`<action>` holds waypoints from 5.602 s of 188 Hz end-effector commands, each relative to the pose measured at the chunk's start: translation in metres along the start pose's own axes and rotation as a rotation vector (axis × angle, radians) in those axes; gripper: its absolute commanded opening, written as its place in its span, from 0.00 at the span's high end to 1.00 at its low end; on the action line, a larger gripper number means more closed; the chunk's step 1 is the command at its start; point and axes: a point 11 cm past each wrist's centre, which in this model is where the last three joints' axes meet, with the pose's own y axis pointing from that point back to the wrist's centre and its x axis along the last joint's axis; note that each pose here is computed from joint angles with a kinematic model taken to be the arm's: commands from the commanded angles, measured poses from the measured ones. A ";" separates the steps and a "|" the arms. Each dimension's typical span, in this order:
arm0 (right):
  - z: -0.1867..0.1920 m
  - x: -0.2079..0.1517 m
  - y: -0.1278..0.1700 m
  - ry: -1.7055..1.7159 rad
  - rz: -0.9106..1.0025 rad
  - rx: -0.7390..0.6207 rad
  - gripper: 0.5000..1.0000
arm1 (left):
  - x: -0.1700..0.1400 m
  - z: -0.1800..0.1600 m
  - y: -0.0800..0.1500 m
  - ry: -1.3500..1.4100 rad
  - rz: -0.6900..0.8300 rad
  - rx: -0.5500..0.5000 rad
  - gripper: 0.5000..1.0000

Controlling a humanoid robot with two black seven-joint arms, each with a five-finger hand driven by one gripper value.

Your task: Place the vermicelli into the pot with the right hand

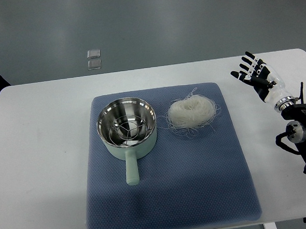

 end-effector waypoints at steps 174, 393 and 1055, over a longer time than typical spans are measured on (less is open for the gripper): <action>-0.041 -0.039 -0.026 0.406 -0.293 -0.006 0.12 | 0.000 -0.001 0.000 0.001 0.001 0.002 0.00; -0.032 -0.136 -0.031 1.450 -0.993 -0.174 0.14 | 0.001 -0.001 0.000 -0.005 0.004 0.002 0.00; -0.001 -0.080 -0.027 0.136 0.024 -0.047 0.14 | 0.000 0.000 0.000 -0.007 0.002 0.001 0.00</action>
